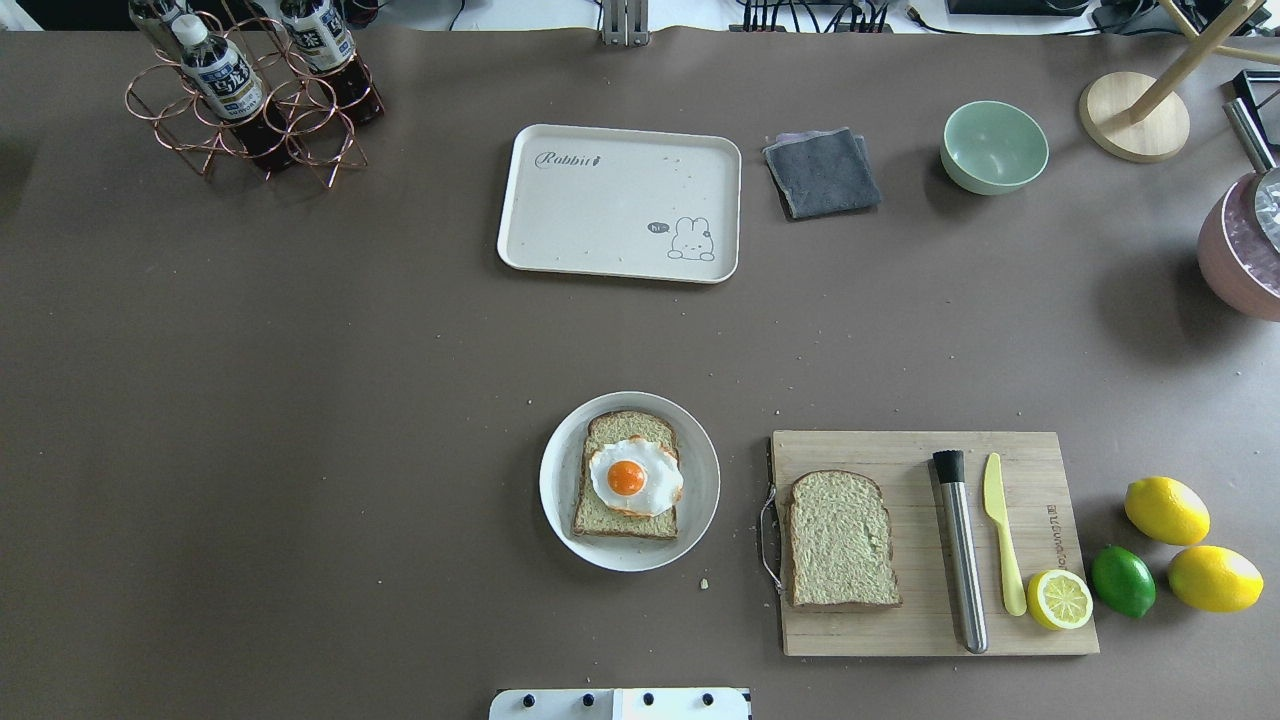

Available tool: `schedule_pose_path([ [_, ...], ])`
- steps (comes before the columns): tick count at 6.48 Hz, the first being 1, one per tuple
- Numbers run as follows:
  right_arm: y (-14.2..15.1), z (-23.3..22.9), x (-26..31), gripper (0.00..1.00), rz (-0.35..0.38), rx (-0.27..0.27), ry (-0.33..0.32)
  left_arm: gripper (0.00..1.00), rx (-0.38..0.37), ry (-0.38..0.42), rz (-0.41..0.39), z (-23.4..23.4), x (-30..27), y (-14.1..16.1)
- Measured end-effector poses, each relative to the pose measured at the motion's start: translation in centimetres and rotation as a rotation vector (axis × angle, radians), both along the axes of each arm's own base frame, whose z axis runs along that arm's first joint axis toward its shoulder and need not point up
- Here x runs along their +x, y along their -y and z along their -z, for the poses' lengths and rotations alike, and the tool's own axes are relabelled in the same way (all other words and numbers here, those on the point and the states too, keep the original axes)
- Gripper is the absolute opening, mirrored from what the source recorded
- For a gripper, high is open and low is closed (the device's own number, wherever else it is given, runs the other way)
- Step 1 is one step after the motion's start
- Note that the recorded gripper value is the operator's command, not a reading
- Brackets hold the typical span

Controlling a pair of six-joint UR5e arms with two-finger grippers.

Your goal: Make sandwich and place on tray

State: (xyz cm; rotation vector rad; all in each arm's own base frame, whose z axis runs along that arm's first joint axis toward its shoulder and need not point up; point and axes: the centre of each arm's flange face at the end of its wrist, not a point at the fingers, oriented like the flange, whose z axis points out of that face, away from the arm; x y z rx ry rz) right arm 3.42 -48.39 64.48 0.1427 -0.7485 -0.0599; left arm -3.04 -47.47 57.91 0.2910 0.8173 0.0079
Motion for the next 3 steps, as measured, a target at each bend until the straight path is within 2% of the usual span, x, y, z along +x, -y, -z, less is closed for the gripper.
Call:
schedule_pose_path([
  [2, 0.3, 2.1, -1.1, 1.00, 0.015, 0.031, 0.017, 0.98, 0.001, -0.004, 0.005, 0.5, 0.1, 0.2],
  [3, 0.5, 5.0, -3.2, 1.00, 0.035, 0.062, 0.037, 0.98, 0.005, -0.007, 0.008, 1.0, 0.3, 0.4],
])
